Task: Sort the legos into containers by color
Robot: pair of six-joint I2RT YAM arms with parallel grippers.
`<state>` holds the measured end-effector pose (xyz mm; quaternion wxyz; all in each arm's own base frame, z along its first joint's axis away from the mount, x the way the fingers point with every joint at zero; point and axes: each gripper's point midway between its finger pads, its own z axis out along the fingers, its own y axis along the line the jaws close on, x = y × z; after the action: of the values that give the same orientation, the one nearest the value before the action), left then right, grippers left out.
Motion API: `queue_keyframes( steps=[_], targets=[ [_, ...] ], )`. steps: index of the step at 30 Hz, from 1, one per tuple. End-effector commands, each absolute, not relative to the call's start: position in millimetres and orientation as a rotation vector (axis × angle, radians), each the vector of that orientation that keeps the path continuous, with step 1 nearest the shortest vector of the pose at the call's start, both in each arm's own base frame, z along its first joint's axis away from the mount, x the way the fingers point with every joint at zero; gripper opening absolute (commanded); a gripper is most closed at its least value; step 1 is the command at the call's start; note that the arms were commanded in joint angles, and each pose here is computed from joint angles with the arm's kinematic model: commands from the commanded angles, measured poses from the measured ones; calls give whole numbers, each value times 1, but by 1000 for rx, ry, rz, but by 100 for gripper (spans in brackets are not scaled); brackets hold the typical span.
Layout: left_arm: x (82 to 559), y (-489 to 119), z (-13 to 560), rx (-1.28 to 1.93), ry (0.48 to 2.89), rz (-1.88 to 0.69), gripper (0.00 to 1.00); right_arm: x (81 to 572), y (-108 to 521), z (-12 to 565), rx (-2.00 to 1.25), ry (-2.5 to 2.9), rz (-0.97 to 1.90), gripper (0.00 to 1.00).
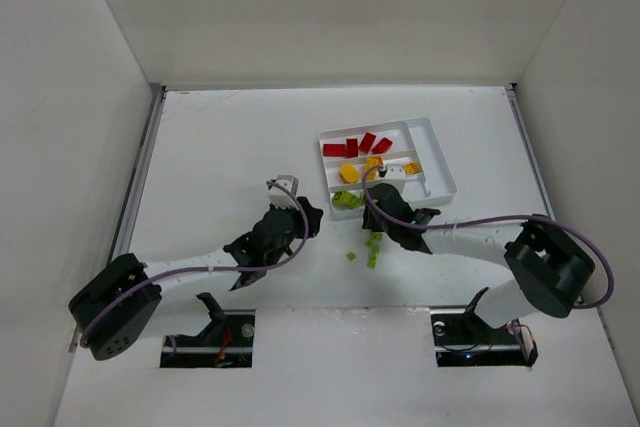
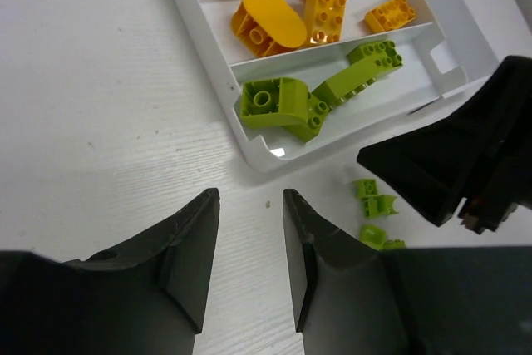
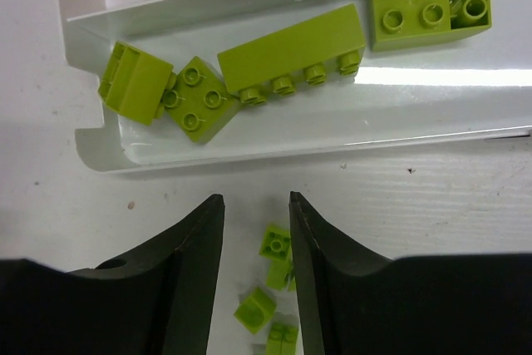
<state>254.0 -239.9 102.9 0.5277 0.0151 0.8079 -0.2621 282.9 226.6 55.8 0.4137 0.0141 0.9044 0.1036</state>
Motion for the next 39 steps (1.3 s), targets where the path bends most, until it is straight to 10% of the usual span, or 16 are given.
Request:
queue_keyframes(
  steps=[1,28,39],
  targets=[
    [258,-251,125,33,1851,-699,35,285,233,60,51,2280,264,44],
    [252,-273,113,107,1896,-698,39,262,224,28,50,2363,169,39],
    [248,-276,116,127,1892,-712,43,287,229,89,122,2199,294,21]
  ],
)
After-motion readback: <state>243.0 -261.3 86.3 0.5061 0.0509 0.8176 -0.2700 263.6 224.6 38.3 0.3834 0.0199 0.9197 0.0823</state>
